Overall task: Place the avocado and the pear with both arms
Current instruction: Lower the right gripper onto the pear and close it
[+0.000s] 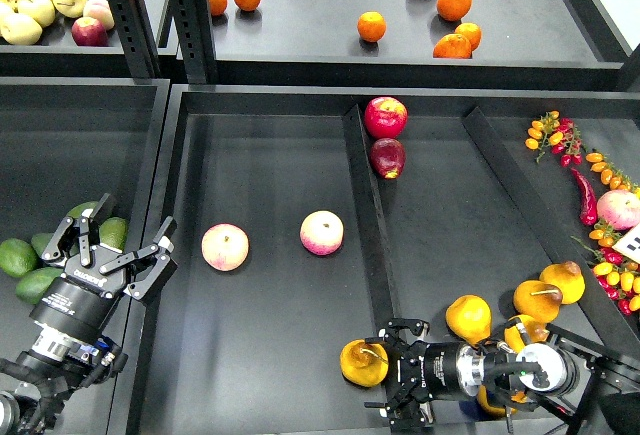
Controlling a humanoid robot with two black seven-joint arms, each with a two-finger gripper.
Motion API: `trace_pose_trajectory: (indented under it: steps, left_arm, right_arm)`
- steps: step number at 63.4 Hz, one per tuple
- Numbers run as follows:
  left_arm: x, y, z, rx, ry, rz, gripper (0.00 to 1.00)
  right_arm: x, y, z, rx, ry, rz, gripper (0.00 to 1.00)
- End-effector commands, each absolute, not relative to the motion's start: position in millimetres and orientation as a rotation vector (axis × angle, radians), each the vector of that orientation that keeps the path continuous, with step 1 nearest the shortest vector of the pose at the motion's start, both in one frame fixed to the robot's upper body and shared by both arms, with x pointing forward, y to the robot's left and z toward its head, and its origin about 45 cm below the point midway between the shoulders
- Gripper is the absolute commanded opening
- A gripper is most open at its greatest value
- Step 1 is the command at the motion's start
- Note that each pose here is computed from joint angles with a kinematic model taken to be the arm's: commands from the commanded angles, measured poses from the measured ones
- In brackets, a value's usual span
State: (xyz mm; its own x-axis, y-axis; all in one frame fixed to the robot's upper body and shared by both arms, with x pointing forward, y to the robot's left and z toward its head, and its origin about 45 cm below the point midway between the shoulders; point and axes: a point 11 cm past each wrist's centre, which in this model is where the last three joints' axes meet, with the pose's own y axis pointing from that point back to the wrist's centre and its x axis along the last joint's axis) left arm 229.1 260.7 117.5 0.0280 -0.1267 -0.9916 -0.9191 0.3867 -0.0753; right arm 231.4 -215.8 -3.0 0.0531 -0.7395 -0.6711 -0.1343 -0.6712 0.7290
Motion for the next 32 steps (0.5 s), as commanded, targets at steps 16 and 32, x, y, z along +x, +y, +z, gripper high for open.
trace_pose_trajectory:
  steps: [16,32]
  left_arm:
    - [227.9,260.9,117.0,-1.014,1.421,0.814,0.99]
    - [227.9,260.9,117.0,-1.014,1.421,0.814,0.99]
  right_arm:
    - [231.1,-212.3,-12.6,1.834,-0.890,-1.647,0.82]
    - [238.1,-214.7,-10.7,1.836,-0.940,-1.671,0.63]
